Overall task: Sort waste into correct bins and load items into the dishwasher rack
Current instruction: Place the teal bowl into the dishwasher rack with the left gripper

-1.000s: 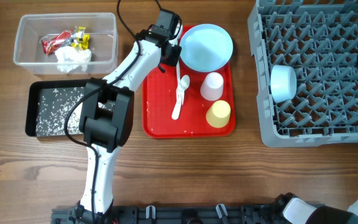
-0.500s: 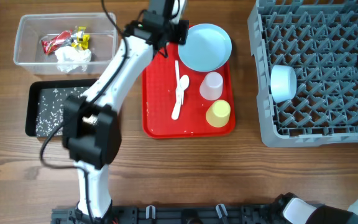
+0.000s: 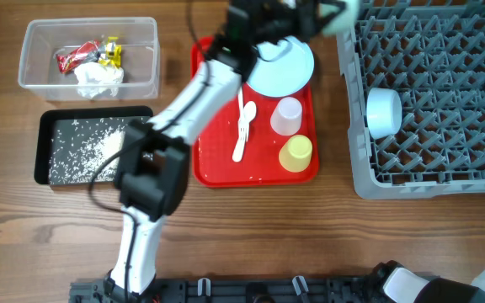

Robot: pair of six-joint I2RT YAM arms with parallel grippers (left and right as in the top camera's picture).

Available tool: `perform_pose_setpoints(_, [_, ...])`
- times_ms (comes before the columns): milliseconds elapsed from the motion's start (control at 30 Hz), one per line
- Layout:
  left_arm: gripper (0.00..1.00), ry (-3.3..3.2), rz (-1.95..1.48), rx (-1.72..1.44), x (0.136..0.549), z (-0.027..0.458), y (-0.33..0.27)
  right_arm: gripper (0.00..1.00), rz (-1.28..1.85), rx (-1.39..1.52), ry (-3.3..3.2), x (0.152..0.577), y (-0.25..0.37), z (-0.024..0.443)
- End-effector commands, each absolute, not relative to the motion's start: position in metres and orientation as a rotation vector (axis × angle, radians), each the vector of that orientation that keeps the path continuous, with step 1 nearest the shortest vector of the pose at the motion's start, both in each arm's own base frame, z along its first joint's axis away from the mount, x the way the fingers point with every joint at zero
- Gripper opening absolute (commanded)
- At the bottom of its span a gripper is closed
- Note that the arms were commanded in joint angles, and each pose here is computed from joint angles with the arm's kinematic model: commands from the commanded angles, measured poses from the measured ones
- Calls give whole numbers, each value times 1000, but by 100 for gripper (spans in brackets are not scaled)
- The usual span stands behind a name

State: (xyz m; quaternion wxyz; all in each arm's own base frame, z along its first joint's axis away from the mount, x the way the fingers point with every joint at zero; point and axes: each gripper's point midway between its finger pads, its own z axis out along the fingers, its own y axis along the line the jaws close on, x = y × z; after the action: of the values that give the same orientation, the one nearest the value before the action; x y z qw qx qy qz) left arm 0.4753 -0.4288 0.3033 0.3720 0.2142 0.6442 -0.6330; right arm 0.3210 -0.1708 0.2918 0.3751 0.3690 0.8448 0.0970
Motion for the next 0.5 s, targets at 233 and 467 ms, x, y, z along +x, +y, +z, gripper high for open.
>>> perform_pose_setpoints(233, [4,1762,-1701,430,439,240,-513,99,225,917,2162,322,-172,297])
perform_pose_setpoints(467, [4,1708,-1529,764,410,260,-541,100,228,922,2170,321,-171,295])
